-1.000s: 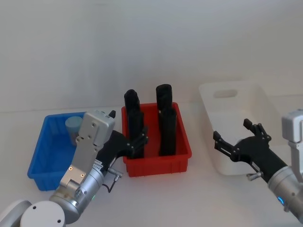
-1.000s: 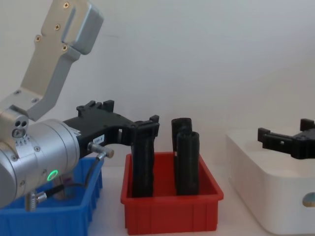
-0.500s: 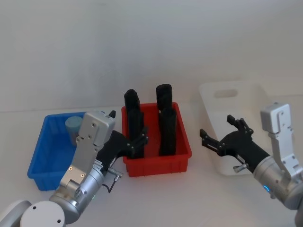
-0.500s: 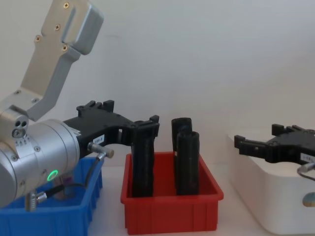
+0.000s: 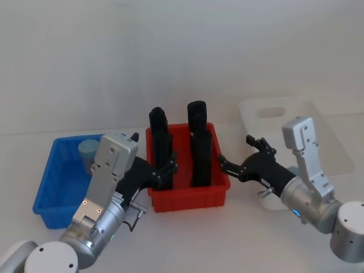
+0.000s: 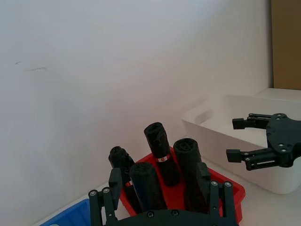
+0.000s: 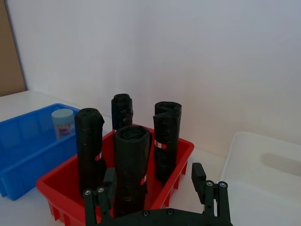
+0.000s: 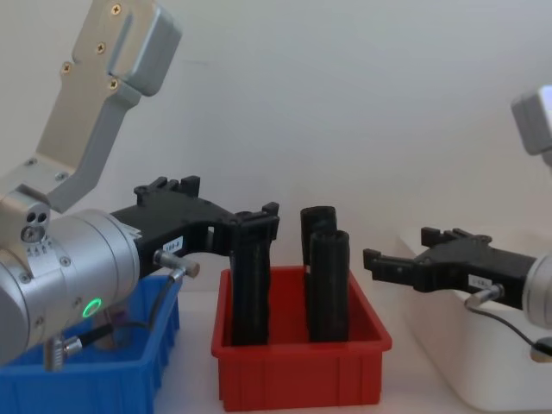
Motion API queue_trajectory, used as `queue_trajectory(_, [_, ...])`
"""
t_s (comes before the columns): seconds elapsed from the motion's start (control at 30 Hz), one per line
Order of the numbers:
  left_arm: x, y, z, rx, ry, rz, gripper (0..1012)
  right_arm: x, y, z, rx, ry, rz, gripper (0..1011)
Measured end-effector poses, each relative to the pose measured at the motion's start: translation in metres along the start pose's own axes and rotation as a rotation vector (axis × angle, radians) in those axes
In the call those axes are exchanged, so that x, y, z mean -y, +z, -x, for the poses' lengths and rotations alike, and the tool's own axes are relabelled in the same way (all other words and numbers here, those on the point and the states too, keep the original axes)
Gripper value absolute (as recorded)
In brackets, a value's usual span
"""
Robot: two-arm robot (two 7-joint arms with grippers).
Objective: Pick the cotton swabs from the blue box and place them into the white box.
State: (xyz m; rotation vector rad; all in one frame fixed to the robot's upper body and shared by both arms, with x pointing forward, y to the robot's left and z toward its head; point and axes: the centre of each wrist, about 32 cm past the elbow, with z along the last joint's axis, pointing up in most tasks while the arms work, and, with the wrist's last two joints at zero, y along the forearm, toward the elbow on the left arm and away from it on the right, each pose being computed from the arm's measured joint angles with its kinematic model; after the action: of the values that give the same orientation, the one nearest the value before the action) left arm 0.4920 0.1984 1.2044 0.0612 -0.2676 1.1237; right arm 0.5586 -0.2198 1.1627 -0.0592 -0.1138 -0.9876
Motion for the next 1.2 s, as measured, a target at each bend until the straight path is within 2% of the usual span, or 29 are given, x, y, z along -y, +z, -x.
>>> queue_trajectory(0.6, [0.0, 0.0, 0.0, 0.0, 0.0, 0.0, 1004, -0.055, -0.012, -0.007, 0.011, 0.108, 0.027, 1002])
queue_trajectory(0.77, [0.0, 0.0, 0.0, 0.0, 0.0, 0.0, 1004, -0.067, -0.017, -0.008, 0.007, 0.131, 0.043, 1002])
queue_trajectory(1.2, [0.0, 0.0, 0.0, 0.0, 0.0, 0.0, 1004, -0.089, -0.022, -0.009, 0.003, 0.178, 0.06, 1002])
